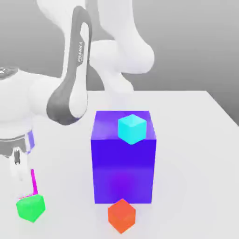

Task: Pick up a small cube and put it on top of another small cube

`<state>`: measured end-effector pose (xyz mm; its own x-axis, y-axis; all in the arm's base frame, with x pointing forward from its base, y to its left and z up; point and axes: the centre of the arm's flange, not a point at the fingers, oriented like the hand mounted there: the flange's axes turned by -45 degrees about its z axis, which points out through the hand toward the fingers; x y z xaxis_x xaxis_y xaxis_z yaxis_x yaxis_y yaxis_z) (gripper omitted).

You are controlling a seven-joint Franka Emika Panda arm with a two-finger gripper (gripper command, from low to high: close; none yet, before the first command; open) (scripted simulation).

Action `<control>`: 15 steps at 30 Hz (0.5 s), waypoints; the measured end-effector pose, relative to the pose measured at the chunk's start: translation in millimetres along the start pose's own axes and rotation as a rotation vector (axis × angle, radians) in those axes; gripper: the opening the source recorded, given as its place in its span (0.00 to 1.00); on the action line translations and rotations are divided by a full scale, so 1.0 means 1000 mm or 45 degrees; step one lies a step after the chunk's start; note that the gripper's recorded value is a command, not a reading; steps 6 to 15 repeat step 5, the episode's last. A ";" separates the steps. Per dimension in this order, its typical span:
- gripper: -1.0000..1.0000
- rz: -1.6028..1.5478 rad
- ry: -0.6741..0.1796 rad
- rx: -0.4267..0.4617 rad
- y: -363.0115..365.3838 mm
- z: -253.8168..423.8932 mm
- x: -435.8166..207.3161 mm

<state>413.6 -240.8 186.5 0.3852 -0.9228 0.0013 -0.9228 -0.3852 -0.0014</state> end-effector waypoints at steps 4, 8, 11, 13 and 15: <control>1.00 0.000 0.000 0.000 0.000 0.000 0.000; 1.00 0.001 -0.001 -0.001 0.001 0.006 0.000; 1.00 0.001 -0.001 -0.001 0.001 0.006 0.000; 1.00 0.001 -0.001 -0.001 0.001 0.006 0.000; 1.00 0.001 -0.001 -0.001 0.001 0.006 0.000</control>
